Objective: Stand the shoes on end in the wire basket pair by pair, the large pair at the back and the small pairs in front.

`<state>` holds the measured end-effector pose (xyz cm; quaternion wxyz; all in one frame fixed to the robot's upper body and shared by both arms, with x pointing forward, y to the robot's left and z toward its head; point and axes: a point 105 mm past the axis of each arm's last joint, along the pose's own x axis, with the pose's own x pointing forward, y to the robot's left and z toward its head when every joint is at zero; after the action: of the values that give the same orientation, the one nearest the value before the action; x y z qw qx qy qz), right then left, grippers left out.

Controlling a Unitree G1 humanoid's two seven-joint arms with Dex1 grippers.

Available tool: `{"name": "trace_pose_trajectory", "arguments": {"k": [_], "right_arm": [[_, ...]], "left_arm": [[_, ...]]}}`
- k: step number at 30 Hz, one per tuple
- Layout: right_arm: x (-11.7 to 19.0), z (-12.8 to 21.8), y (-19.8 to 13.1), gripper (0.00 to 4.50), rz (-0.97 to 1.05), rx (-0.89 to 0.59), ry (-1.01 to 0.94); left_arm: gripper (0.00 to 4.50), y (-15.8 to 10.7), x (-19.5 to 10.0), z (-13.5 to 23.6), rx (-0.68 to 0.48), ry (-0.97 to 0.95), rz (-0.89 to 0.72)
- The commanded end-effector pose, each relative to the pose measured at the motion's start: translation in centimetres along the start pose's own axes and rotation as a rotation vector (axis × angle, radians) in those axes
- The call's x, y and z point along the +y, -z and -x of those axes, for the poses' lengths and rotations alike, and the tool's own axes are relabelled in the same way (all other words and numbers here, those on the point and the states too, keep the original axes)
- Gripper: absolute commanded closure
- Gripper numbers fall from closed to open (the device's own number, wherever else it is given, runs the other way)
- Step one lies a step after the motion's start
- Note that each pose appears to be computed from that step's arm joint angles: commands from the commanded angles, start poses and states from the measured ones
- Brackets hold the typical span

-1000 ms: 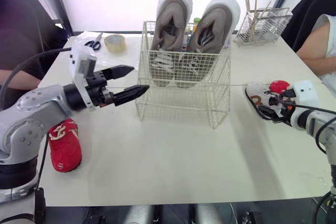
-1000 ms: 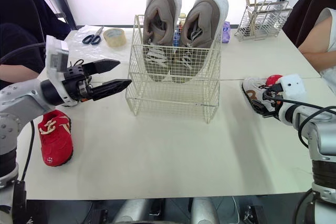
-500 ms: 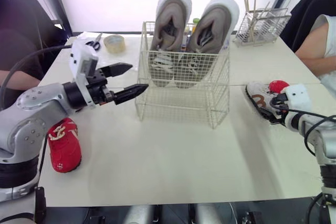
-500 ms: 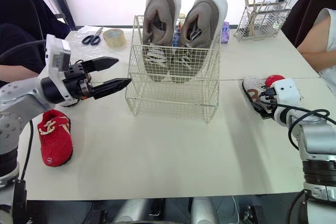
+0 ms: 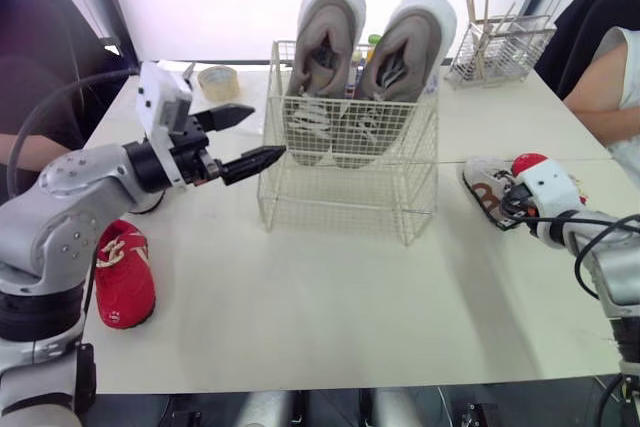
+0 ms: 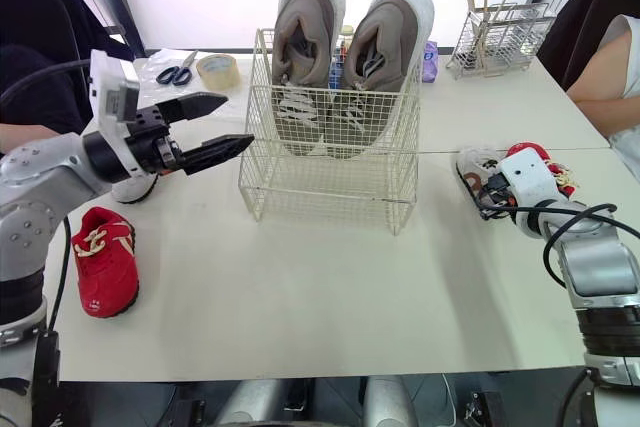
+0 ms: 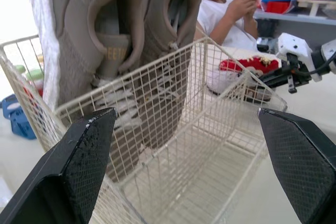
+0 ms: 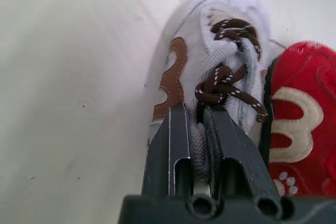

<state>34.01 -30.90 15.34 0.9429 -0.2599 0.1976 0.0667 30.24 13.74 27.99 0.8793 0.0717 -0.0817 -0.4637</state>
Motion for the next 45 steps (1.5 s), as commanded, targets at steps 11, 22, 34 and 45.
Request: {"name": "trace_pose_trajectory", "arguments": {"k": [11,22,34,45], "right_arm": [[-7.6,10.1,-19.6,4.48,0.491,-0.589,0.25],[-0.2,16.1,-28.2,4.48,0.772,-1.088,-0.011],[8.1,14.6,-27.7,4.48,1.078,-1.205,-0.283],[11.3,14.2,-27.4,4.48,1.241,-1.287,-0.349]], "left_arm": [[0.0,-4.0,2.5,-1.5,-0.129,0.083,0.051],[0.0,-7.6,4.2,-1.7,-0.176,0.215,0.169],[0.0,-9.2,4.2,-0.2,-0.097,0.323,0.309],[0.0,-9.1,3.3,-0.5,-0.079,0.357,0.379]]}}
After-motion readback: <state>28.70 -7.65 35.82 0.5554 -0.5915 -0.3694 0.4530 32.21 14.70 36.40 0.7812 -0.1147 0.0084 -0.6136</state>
